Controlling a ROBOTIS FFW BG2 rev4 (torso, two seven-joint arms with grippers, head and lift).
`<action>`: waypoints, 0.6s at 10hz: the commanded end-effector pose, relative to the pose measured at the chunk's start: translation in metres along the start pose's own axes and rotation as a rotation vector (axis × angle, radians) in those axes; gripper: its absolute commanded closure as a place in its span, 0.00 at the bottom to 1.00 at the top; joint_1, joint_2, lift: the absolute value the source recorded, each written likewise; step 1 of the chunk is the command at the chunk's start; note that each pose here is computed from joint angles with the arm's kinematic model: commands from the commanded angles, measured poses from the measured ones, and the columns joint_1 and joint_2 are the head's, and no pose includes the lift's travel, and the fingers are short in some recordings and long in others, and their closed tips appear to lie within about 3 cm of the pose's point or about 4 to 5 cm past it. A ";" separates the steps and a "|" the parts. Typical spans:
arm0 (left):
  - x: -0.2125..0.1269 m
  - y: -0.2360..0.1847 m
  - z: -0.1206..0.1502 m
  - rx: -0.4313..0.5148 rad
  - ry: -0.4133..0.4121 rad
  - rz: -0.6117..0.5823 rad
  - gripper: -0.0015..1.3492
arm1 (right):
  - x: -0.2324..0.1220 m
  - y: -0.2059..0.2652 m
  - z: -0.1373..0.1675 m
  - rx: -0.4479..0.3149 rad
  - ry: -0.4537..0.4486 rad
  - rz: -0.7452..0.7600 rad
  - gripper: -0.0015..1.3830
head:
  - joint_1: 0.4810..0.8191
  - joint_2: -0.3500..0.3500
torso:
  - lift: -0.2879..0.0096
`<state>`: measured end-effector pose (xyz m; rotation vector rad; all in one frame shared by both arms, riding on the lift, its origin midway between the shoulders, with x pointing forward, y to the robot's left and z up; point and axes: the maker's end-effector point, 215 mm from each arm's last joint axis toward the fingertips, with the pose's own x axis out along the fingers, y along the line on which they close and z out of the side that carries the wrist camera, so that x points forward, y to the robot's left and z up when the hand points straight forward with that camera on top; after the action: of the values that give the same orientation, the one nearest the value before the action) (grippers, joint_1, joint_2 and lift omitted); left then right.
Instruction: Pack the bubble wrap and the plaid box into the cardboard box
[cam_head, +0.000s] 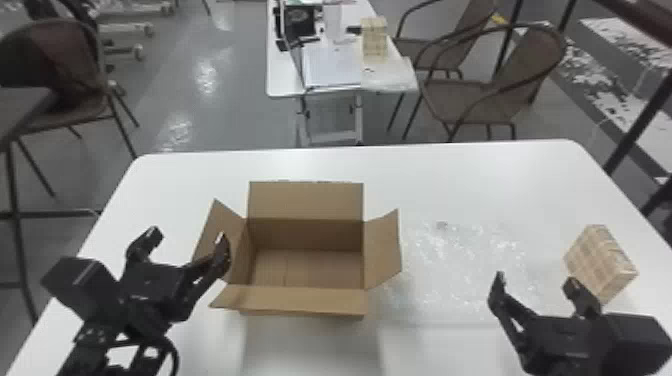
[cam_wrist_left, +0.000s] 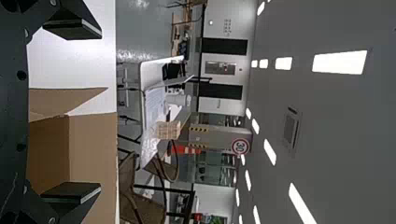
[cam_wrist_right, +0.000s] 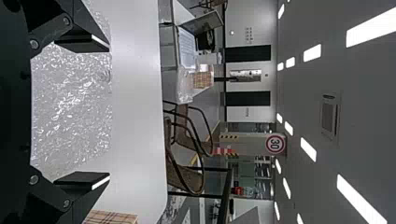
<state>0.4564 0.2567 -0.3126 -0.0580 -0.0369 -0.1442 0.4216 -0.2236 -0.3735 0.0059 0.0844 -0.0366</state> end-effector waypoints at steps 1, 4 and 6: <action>0.013 0.005 -0.005 -0.031 0.048 -0.045 0.11 | 0.001 0.001 0.001 0.001 -0.002 0.001 0.22 | 0.63 0.56 | 0.64; 0.032 0.027 -0.011 -0.045 0.164 -0.142 0.11 | 0.003 0.004 0.001 0.001 -0.003 0.010 0.22 | 0.63 0.56 | 0.64; 0.034 0.041 -0.025 -0.107 0.258 -0.153 0.11 | 0.004 0.007 0.001 0.002 -0.005 0.016 0.22 | 0.63 0.59 | 0.64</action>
<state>0.4944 0.2857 -0.3334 -0.1258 0.1904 -0.3094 0.4261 -0.2178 -0.3726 0.0084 0.0796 -0.0221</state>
